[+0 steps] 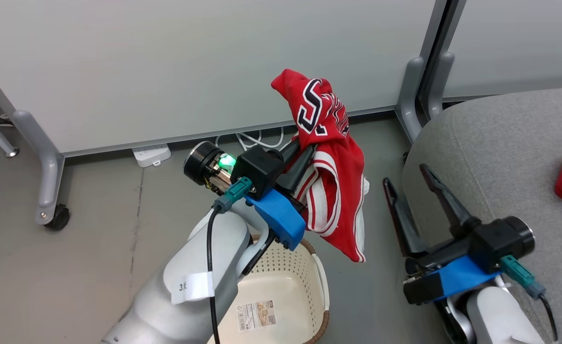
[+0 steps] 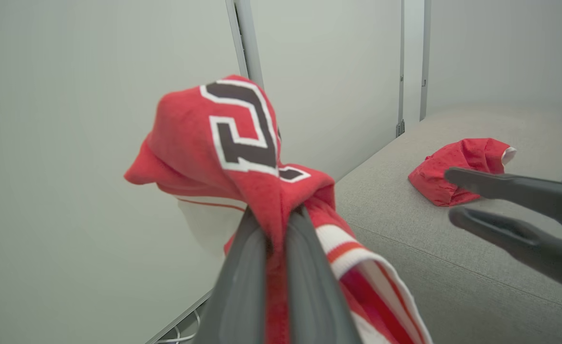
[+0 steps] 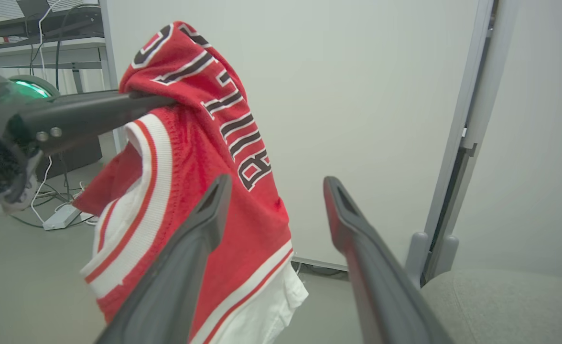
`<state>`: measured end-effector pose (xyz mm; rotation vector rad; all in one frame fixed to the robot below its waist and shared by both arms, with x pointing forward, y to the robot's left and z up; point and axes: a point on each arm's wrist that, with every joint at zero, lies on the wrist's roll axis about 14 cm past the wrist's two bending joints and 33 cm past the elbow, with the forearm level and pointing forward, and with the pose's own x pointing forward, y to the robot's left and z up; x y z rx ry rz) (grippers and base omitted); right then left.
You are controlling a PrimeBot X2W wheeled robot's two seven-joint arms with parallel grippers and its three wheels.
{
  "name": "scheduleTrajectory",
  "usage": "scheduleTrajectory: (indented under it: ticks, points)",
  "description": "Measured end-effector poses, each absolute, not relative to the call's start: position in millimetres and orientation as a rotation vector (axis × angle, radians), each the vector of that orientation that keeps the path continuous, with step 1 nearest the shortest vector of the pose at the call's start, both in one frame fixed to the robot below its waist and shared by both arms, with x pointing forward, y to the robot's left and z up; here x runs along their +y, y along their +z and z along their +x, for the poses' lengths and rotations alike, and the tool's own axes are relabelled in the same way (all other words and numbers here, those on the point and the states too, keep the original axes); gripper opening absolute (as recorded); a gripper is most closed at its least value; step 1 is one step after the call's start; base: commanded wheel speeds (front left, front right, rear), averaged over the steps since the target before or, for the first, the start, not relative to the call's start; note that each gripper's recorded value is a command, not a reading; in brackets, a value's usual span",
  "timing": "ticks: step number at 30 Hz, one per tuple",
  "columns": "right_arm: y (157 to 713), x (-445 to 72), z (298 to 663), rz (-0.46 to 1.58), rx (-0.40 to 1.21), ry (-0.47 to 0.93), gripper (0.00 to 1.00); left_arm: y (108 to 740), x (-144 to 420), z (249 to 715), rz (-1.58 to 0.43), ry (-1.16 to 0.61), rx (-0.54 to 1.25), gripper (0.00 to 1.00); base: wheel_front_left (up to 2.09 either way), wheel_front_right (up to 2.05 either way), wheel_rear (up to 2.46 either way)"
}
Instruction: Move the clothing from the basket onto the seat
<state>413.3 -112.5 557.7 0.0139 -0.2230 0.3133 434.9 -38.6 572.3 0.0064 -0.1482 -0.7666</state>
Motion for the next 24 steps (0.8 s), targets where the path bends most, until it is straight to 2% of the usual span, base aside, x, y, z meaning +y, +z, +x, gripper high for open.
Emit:
scheduleTrajectory:
  ticks: [12,24]
  points:
    - [557,-51,425,-0.019,-0.222,0.515,1.0,570,-37,443,0.002,-0.767,-0.145,0.0,0.0,0.0,0.0]
    - [539,-39,462,-0.122,-0.165,0.551,1.0,563,-37,448,-0.001,-0.771,-0.13,0.0,0.0,0.0,0.0]
